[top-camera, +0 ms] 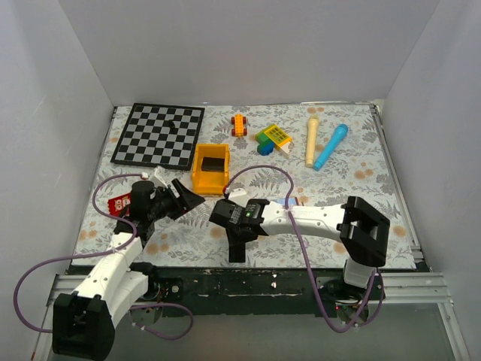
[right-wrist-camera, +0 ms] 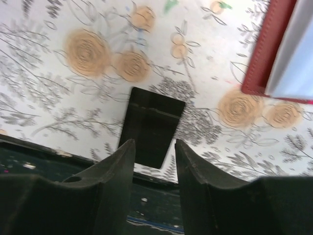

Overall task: Put the credit cards into the card holder
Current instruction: Pick up the credit card at the corner of the board.

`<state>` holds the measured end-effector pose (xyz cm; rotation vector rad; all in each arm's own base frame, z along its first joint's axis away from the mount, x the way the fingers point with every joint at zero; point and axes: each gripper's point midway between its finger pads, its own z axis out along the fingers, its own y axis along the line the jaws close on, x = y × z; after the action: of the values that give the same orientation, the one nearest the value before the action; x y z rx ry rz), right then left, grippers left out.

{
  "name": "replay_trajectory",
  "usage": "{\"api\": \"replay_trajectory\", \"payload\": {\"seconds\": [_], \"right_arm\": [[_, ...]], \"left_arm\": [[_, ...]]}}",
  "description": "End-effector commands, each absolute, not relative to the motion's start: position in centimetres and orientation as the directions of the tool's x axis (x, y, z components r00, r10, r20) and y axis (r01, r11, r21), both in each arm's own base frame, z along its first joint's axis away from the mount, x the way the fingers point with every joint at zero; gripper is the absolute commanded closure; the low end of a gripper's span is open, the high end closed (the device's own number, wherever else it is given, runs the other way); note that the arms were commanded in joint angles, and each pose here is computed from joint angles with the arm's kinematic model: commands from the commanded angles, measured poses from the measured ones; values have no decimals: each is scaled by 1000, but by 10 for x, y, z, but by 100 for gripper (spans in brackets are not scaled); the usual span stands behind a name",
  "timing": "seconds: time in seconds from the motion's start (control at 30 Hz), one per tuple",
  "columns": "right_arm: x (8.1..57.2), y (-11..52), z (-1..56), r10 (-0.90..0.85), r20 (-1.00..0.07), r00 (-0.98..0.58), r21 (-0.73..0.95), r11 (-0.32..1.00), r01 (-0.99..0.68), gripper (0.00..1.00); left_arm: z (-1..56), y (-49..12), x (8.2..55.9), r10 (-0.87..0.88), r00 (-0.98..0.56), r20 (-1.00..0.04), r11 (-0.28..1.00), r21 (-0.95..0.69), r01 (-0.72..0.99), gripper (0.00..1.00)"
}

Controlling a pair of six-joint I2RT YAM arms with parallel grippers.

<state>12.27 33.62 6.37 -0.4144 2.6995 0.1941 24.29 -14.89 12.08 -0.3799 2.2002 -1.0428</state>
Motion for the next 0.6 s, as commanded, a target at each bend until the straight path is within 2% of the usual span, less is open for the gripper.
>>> {"api": "replay_trajectory", "payload": {"seconds": [0.0, 0.13, 0.57], "right_arm": [[124, 364, 64, -265, -414, -871, 116, 934, -339, 58], [120, 372, 55, -339, -424, -840, 122, 897, -424, 64], [84, 343, 16, -585, -310, -750, 113, 760, -640, 65]], "left_arm": [[139, -148, 245, -495, -729, -473, 627, -775, 77, 38], [136, -144, 245, -488, -731, -477, 638, -766, 74, 38], [133, -143, 242, -499, -727, -471, 633, -772, 66, 38]]}}
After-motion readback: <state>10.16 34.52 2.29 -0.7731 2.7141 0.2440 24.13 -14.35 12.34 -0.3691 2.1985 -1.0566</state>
